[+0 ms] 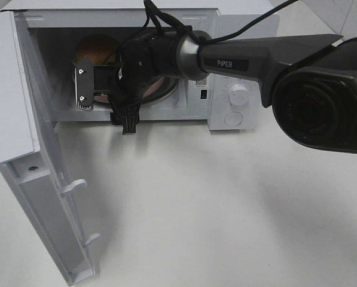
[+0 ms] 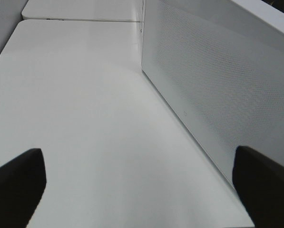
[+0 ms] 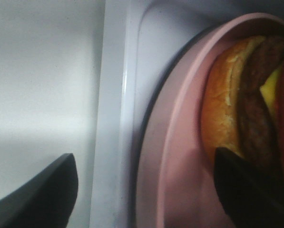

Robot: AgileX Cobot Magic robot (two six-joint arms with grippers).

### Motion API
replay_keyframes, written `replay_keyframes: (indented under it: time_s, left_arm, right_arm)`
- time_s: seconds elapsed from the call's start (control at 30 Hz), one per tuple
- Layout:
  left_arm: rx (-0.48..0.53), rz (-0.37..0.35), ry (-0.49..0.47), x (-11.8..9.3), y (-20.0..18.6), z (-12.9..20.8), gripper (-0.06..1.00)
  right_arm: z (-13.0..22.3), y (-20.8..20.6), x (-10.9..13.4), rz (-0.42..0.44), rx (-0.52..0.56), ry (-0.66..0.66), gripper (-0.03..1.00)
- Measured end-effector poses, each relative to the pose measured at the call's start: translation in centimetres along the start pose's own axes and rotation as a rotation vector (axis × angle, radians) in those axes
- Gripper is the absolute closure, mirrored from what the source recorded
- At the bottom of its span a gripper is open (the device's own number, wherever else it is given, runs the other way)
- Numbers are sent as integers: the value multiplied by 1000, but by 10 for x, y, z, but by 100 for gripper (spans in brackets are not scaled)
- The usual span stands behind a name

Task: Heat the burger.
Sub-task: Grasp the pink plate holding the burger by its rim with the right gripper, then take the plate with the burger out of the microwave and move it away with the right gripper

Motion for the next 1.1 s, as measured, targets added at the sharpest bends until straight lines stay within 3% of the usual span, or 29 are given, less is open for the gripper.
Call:
replay_keyframes:
  time_s: [0.23,0.43,0.6,0.77,0.83,0.93,0.97,1.1]
  left_arm:
    - [0,0,0,0,0,0,-4]
    - [0,0,0,0,0,0,-4]
    - [0,0,0,0,0,0,-4]
    - [0,0,0,0,0,0,-4]
    - [0,0,0,0,0,0,-4]
    - [0,0,0,0,0,0,-4]
    - [0,0,0,0,0,0,-4]
    - [0,0,0,0,0,0,-4]
  right_arm:
    - [1,7,7,-14,-5,17,20]
    - [-3,7,4,3,-28,55,31]
    - [-11,7,3,5,-87,165,39]
    - [-16,6,3,0,-118,228,50]
    - [-17,6,1,10,-124,234,69]
    - [-17,6,0,14,-125,234,75]
    - [-17,6,-1,20,-128,235,86]
    - [-18,6,-2,23,-129,233,88]
Point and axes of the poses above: a point on each arm's last joint axis where the gripper is mounted, y pointing out along that axis toward the gripper, x along the wrist's bending axis when the last joint is at zero, z = x × y, the point moved 6 cm from there along y, pointing out along that axis toward the gripper, and after that the axes turned 5 degrees about -y, right-handed, at the moved point
